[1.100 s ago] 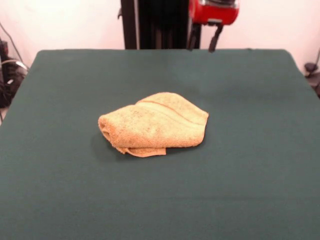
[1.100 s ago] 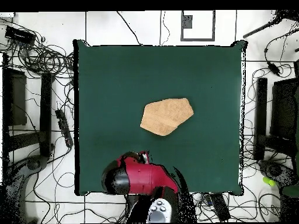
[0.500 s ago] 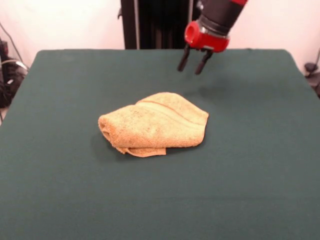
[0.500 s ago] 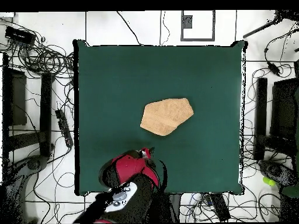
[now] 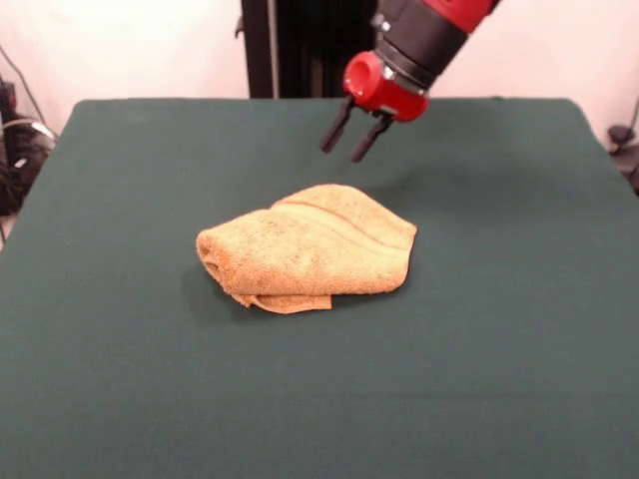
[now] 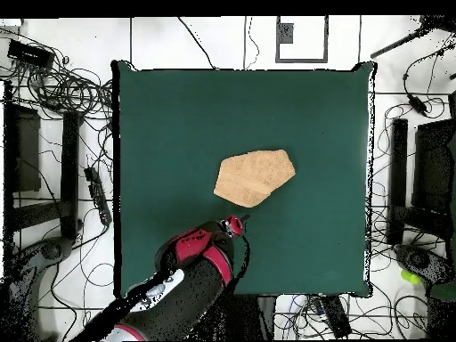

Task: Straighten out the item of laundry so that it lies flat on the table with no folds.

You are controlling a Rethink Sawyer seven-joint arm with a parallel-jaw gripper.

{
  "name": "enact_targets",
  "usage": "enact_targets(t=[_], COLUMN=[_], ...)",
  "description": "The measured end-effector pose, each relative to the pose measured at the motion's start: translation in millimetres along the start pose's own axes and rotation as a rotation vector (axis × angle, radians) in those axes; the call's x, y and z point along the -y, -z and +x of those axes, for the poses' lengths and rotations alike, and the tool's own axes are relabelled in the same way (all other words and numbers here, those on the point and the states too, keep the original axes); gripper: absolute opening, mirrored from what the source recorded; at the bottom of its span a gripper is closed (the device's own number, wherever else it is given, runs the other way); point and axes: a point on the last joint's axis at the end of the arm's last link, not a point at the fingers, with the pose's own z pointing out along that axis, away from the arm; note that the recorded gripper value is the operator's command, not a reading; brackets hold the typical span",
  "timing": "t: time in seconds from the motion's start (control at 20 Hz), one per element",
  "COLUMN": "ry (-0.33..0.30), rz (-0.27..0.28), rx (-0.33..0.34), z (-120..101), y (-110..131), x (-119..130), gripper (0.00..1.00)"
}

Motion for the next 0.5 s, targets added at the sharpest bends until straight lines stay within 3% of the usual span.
enact_targets(t=[0.5], ry=[0.047], rz=[0.125], rx=[0.066], z=[-26], y=[-11], x=[26], gripper=[1.00])
